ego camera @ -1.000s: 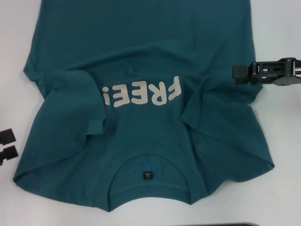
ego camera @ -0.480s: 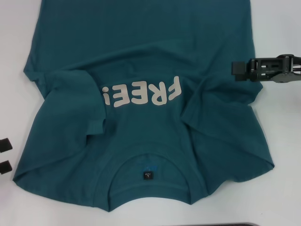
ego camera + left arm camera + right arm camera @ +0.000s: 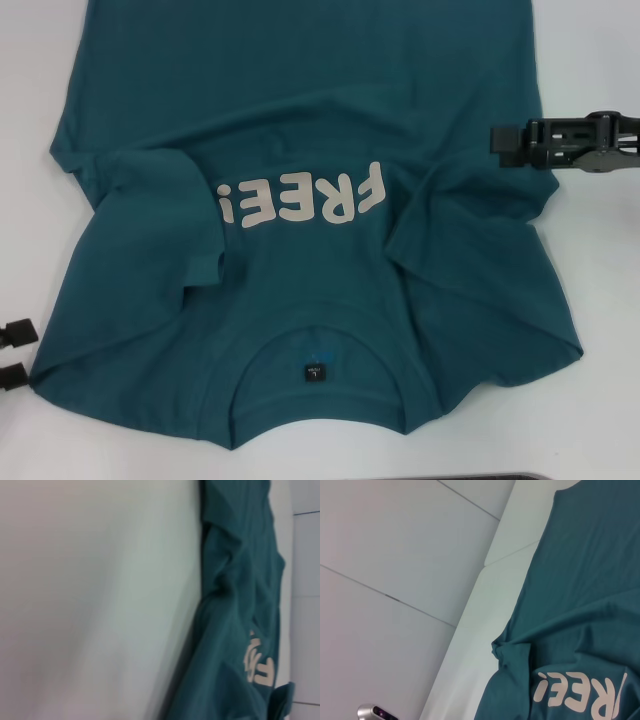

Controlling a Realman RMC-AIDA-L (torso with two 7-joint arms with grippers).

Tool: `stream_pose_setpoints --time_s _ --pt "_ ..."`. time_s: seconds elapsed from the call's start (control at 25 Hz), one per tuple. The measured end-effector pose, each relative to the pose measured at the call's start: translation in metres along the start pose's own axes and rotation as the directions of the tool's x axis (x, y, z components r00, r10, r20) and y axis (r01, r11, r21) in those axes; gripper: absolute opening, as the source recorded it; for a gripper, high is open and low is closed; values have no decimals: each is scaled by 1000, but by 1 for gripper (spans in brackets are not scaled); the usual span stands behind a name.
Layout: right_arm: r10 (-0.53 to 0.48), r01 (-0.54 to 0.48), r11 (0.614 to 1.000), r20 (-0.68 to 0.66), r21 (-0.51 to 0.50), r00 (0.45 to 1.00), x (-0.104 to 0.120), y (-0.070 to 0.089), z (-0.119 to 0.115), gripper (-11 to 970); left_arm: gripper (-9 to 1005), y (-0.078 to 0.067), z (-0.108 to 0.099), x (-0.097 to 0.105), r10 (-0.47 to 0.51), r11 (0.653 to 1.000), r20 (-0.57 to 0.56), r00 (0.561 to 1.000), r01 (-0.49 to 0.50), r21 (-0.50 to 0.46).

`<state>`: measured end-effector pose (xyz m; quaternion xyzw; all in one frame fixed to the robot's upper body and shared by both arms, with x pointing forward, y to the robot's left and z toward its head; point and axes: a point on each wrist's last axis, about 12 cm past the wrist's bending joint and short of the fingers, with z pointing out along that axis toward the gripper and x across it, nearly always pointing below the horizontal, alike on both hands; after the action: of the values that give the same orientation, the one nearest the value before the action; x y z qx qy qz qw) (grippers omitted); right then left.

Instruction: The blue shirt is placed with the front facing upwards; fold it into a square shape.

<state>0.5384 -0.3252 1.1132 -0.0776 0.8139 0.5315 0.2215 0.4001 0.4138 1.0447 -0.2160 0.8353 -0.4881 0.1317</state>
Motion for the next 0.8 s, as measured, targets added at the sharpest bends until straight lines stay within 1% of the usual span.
stream_pose_setpoints --time_s 0.12,0.32,0.8 --pt "1 -1 1000 0 1 1000 0 0 0 807 841 0 2 -1 12 1000 -4 1000 -12 -16" --pt "3 -3 1000 1 2 1000 1 -1 0 807 837 -2 1 -4 42 999 22 999 -41 -26" --pt "6 -6 1000 7 -3 1000 2 -1 -1 807 838 -1 6 -5 46 998 37 998 -45 -41"
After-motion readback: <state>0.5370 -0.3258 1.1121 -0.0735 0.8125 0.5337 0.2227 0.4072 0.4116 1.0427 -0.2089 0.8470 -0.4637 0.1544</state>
